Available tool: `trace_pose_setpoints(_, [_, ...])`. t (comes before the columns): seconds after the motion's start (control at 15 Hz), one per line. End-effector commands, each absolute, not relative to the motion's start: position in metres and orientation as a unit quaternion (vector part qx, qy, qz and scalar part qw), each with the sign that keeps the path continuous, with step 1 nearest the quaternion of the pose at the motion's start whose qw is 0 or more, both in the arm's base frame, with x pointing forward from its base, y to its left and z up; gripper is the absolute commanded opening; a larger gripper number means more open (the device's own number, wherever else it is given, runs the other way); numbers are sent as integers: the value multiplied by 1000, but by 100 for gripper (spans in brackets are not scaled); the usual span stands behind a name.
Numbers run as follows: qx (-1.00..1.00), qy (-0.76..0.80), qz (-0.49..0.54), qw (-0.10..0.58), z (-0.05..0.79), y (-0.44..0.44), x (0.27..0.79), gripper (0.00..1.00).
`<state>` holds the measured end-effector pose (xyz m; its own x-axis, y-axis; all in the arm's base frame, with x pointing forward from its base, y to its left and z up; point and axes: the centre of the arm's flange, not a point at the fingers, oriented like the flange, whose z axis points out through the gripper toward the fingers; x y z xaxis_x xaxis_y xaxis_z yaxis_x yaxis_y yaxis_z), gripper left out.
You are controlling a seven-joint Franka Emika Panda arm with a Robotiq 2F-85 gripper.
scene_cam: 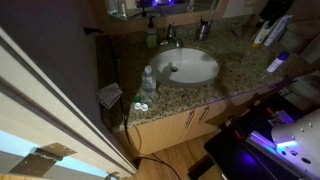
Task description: Pick up the tooth brush wet it and put it back in the holder then close the tap
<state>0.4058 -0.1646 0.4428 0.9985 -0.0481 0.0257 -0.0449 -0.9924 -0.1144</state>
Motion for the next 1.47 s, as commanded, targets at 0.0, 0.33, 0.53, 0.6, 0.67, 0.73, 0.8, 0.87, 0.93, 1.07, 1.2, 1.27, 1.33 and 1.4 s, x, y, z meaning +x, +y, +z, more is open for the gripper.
trace_pose_setpoints(0.0, [-998,23,-14,57,443,-165,406,100])
trace_pose_setpoints(0.33, [-998,23,-14,57,443,-165,406,100])
trace_pose_setpoints(0.53, [-994,67,6,82,438,-165,429,100])
trace_pose_setpoints(0.6, [-991,109,1,83,427,-169,449,100])
trace_pose_setpoints(0.67, [-986,136,-1,92,423,-179,466,100])
trace_pose_setpoints(0.73, [-981,166,-2,98,420,-188,477,100])
trace_pose_setpoints(0.8, [-975,194,-6,103,416,-202,487,100])
trace_pose_setpoints(0.87, [-969,220,0,114,415,-211,495,100])
trace_pose_setpoints(0.93, [-961,247,1,121,417,-218,500,100])
trace_pose_setpoints(1.07, [-969,222,-4,111,411,-204,479,100])
trace_pose_setpoints(1.2, [-966,235,-3,111,408,-213,488,100])
trace_pose_setpoints(1.27, [-960,263,17,99,399,-211,496,100])
trace_pose_setpoints(1.33, [-945,308,30,103,389,-215,508,100])
trace_pose_setpoints(1.4, [-936,334,28,109,379,-224,522,100])
